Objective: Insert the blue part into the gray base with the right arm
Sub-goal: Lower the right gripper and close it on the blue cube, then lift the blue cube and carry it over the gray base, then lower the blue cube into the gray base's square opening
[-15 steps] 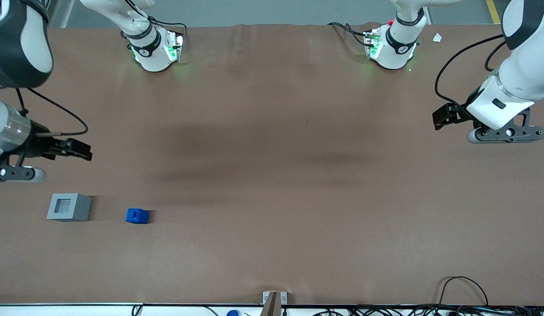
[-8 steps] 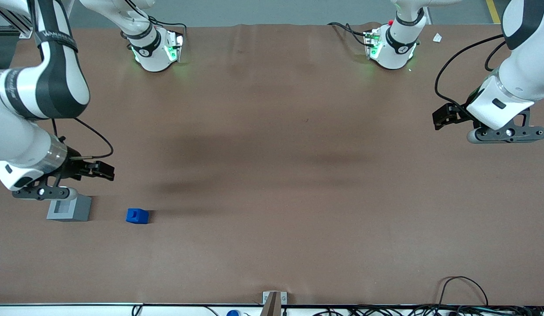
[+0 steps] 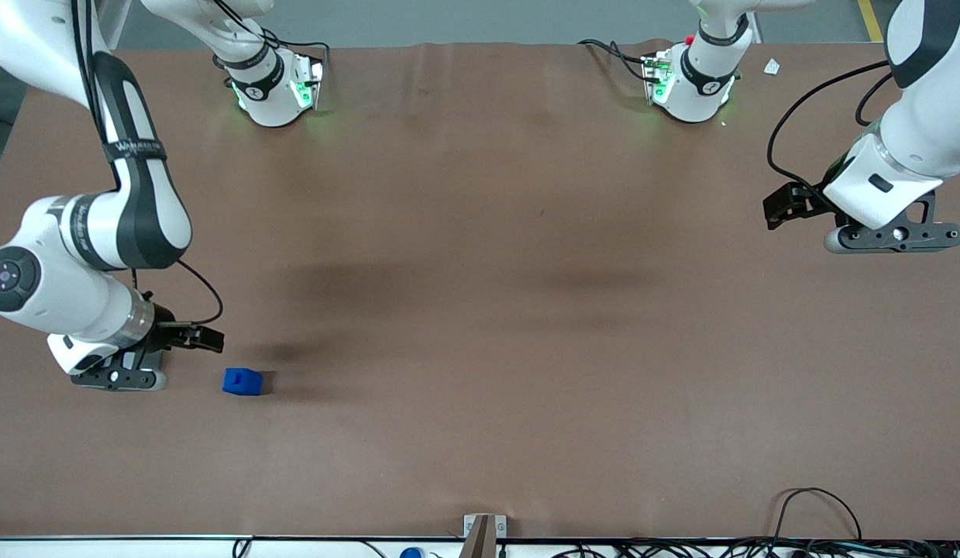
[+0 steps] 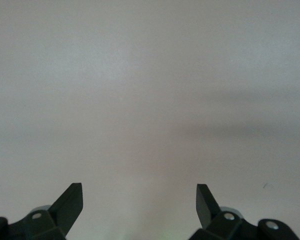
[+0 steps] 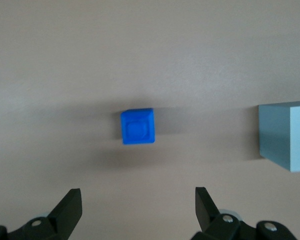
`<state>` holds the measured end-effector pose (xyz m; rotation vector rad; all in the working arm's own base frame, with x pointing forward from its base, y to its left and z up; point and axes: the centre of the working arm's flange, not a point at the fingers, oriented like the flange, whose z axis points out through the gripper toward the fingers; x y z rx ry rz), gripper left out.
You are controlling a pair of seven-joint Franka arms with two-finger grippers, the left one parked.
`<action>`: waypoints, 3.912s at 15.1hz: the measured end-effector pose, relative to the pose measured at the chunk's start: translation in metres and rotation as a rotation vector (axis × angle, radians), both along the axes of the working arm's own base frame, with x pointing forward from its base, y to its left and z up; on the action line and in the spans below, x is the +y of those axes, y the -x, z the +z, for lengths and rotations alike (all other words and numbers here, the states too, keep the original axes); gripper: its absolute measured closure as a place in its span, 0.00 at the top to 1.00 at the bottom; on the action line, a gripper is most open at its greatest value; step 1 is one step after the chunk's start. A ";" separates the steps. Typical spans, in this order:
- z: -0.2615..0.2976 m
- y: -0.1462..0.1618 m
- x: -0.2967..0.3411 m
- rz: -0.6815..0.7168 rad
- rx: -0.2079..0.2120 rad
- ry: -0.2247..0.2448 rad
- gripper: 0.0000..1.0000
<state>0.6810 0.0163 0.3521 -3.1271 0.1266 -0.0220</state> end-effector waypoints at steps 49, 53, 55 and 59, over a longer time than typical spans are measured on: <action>-0.009 -0.019 -0.231 0.096 0.111 0.050 0.51; -0.015 -0.007 -0.248 0.095 0.139 -0.019 0.51; -0.016 -0.006 -0.251 0.086 0.127 -0.034 0.51; -0.018 -0.004 -0.248 0.084 0.071 -0.021 0.51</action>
